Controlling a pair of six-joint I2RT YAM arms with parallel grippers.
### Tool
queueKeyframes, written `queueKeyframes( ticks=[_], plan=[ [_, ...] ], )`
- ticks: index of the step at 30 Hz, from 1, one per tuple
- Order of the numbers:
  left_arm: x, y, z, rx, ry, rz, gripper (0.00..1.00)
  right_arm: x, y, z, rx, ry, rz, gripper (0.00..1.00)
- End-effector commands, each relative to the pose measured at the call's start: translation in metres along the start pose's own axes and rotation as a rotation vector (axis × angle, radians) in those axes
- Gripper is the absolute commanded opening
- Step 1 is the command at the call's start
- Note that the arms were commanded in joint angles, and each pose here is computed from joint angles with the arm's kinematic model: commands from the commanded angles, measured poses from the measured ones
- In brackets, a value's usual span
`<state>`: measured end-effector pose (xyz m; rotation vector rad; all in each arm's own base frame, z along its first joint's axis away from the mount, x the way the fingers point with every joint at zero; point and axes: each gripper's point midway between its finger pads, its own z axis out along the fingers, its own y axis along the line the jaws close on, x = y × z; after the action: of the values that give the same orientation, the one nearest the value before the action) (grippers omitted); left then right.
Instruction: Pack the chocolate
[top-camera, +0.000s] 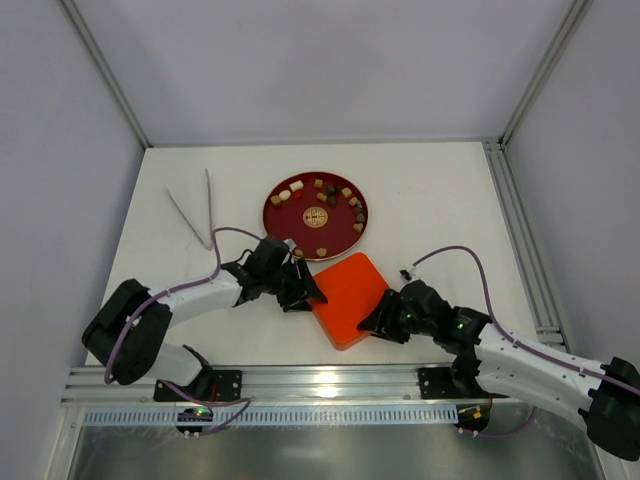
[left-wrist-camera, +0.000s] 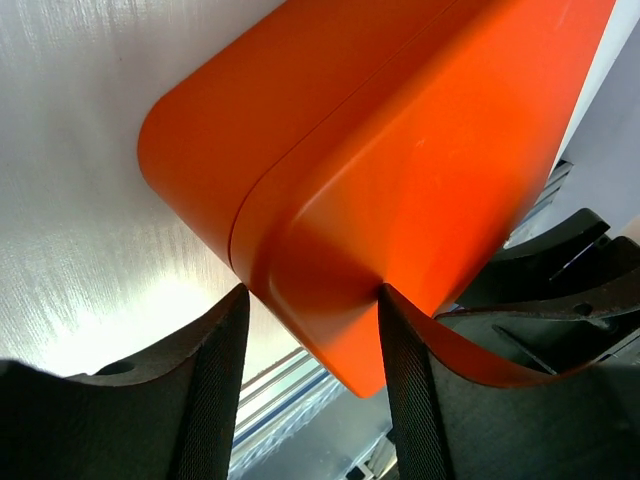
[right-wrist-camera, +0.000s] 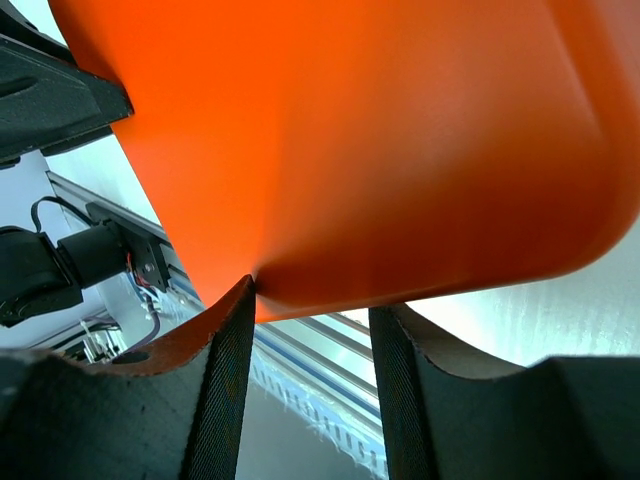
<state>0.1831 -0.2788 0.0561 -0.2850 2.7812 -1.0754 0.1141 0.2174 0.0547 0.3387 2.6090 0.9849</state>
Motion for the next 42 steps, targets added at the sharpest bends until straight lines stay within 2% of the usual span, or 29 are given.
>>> queueKeyframes(
  ticks=[1,4,6,13,19,22,27,30,31,36,38,42],
  plan=[
    [0.028,0.07,0.008,-0.227,0.06,-0.025,0.51,0.004,-0.069,0.009,0.241,-0.025,-0.08,0.14],
    [0.03,0.075,0.008,-0.238,0.063,-0.03,0.51,0.005,-0.076,0.01,0.259,-0.031,-0.086,0.11],
    [0.032,0.078,0.008,-0.244,0.067,-0.036,0.51,0.005,-0.079,0.011,0.264,-0.035,-0.087,0.04],
    [0.036,0.084,0.007,-0.252,0.072,-0.047,0.5,-0.002,-0.087,0.011,0.314,-0.094,-0.133,0.04],
    [0.044,0.085,0.004,-0.258,0.093,-0.044,0.5,-0.004,-0.074,0.019,0.278,-0.102,-0.137,0.04],
    [0.042,0.08,0.001,-0.256,0.09,-0.036,0.5,-0.006,-0.062,0.017,0.252,-0.098,-0.141,0.18],
    [0.031,0.059,-0.013,-0.236,0.063,0.009,0.52,-0.019,-0.036,0.0,0.216,-0.132,-0.161,0.51],
    [0.023,0.042,-0.023,-0.212,0.053,0.034,0.54,-0.028,-0.02,-0.011,0.197,-0.145,-0.167,0.62],
    [0.021,0.037,-0.027,-0.202,0.049,0.053,0.54,-0.032,-0.015,-0.014,0.187,-0.152,-0.173,0.69],
    [0.004,0.009,-0.058,-0.17,-0.004,0.115,0.58,-0.058,0.01,-0.044,0.147,-0.223,-0.203,0.85],
    [-0.01,-0.005,-0.074,-0.144,-0.047,0.142,0.6,-0.085,0.038,-0.068,0.091,-0.298,-0.218,0.91],
    [-0.029,-0.03,-0.099,-0.112,-0.129,0.219,0.63,-0.122,0.063,-0.094,0.049,-0.375,-0.263,1.0]
  ],
)
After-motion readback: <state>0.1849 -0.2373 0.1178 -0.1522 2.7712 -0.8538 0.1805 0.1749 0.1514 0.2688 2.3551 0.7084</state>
